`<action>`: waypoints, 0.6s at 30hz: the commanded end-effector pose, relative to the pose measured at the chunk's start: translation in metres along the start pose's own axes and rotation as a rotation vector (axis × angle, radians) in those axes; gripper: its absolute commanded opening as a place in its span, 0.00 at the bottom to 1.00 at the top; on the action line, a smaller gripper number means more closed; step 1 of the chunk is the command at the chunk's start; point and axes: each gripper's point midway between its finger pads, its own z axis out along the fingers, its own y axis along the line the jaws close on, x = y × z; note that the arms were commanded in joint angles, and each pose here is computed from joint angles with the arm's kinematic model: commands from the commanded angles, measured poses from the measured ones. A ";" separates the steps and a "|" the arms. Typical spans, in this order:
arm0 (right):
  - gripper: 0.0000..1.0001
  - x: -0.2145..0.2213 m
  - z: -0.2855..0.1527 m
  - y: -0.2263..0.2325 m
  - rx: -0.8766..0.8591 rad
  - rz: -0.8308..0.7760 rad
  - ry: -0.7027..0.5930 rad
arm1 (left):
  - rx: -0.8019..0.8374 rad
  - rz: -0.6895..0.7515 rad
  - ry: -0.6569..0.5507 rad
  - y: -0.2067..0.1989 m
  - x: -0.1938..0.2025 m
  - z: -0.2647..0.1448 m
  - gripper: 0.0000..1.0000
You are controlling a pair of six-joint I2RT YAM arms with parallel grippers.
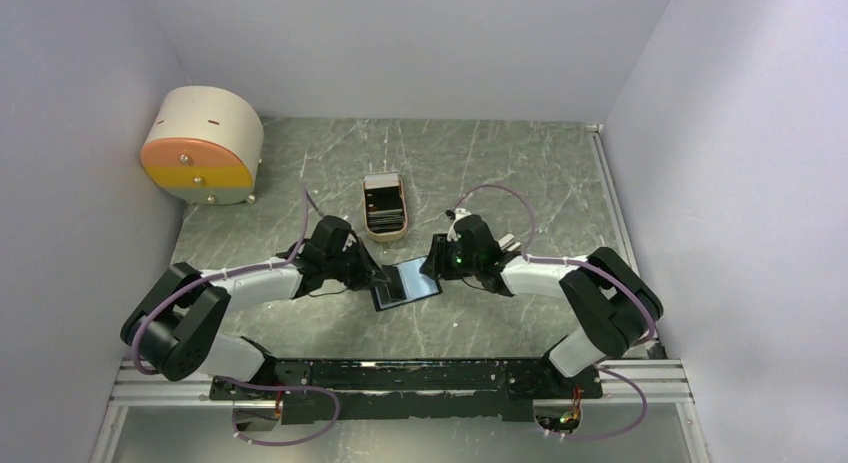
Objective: Put the credit cards into the card holder
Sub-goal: Insert the credit card into the card holder.
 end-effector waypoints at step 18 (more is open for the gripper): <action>0.39 0.018 0.002 -0.016 0.034 0.009 0.015 | 0.123 -0.042 -0.021 -0.003 0.006 0.000 0.09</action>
